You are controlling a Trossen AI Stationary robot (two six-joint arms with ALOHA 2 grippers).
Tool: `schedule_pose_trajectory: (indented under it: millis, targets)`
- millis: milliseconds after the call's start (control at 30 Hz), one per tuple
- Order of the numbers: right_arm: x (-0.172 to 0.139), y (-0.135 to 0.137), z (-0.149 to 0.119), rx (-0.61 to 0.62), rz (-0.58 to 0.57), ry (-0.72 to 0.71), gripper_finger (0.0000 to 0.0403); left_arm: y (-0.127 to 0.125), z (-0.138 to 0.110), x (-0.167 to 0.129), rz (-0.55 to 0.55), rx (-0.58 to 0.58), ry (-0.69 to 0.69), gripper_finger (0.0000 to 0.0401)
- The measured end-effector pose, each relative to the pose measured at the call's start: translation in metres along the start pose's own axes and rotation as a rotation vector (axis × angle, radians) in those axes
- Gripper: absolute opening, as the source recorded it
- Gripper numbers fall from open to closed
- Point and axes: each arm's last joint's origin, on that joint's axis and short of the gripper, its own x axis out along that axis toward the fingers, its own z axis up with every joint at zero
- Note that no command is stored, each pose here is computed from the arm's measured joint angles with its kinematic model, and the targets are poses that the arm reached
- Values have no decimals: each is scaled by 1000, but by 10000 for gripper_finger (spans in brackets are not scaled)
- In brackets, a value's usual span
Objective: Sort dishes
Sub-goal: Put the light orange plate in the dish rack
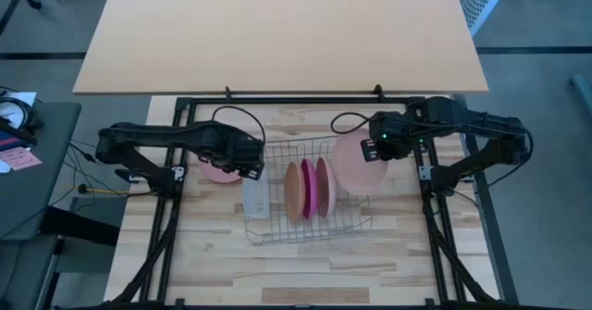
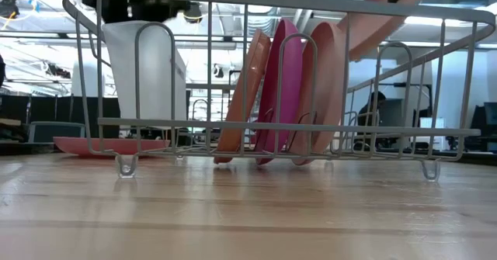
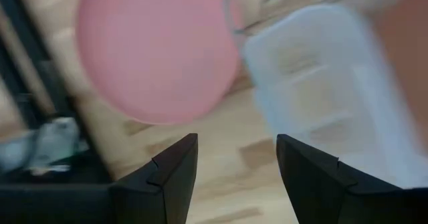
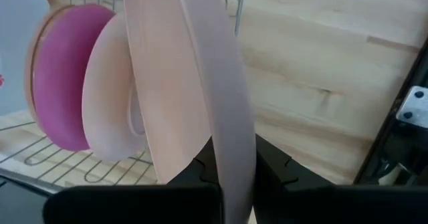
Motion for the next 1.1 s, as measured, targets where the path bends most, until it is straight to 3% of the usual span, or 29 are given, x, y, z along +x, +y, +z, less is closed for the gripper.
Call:
schedule_pose_trajectory:
  millis: [100, 200, 433, 567, 800, 1100]
  targets:
    - [1, 0, -2, 18, -3, 3, 45, 5, 0, -13, -115, -55, -20, 196]
    - [1, 1, -3, 17, -3, 5, 45, 7, 0, -17, -147, -83, -35, 196]
    - [10, 9, -2, -27, -34, 15, 45, -14, 2, -2, -263, -18, -41, 196]
    - [18, 16, -1, -29, -64, 25, 45, -15, -5, 6, -246, -52, -43, 196]
    - [29, 25, -4, -74, -98, 51, 45, -15, -18, 29, -198, -9, -12, 196]
    - [26, 23, -8, -13, -85, 54, 45, -12, -28, 55, -136, 12, 17, 196]
